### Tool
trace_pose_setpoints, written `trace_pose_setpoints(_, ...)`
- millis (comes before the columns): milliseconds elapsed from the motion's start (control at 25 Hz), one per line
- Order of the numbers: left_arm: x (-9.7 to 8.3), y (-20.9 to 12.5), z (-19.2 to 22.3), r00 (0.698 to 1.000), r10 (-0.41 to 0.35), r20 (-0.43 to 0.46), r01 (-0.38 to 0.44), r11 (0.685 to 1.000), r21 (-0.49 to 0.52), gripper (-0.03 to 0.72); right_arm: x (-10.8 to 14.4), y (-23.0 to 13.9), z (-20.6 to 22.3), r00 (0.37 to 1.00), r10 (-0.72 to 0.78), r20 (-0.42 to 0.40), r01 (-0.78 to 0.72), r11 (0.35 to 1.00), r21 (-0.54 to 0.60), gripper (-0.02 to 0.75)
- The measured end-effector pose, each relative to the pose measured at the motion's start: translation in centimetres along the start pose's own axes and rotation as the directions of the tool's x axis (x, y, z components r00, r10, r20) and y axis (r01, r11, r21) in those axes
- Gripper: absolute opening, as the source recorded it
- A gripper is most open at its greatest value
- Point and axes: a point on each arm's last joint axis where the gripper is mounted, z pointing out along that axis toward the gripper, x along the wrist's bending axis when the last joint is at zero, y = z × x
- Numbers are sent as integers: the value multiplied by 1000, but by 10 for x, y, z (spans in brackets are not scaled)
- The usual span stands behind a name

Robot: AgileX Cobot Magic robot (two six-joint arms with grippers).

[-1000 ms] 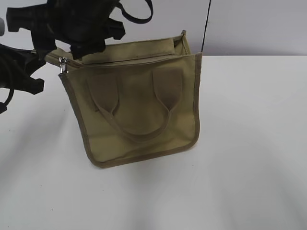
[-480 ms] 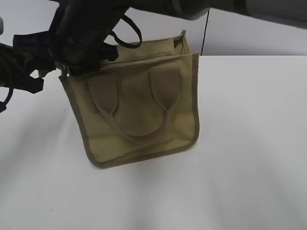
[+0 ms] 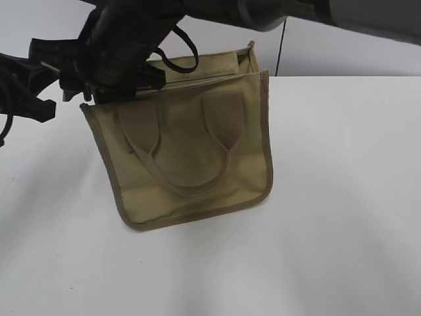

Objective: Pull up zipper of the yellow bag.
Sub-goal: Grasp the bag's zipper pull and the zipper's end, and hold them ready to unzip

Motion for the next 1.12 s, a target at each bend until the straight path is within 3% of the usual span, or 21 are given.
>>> trace_pose_setpoints(160, 0, 0, 0, 1000, -2, 0, 2, 1000, -1, 6, -1, -1, 8, 999, 39, -22, -39, 999, 2, 309)
trace_pose_setpoints(480, 0, 0, 0, 1000, -10, 3, 10, 1000, -2, 6, -9, 0, 13, 998, 64, -15, -63, 998, 11, -1)
trace_pose_setpoints(640, 0, 0, 0, 1000, -10, 3, 10, 1000, -1, 6, -14, 5, 4, 999, 45, -7, -45, 999, 25, -15)
trace_pose_setpoints(1120, 0, 1, -1, 1000, -13, 2, 13, 1000, 0, 6, 5, 15, -56, 986, -152, -64, 154, 988, 30, -15)
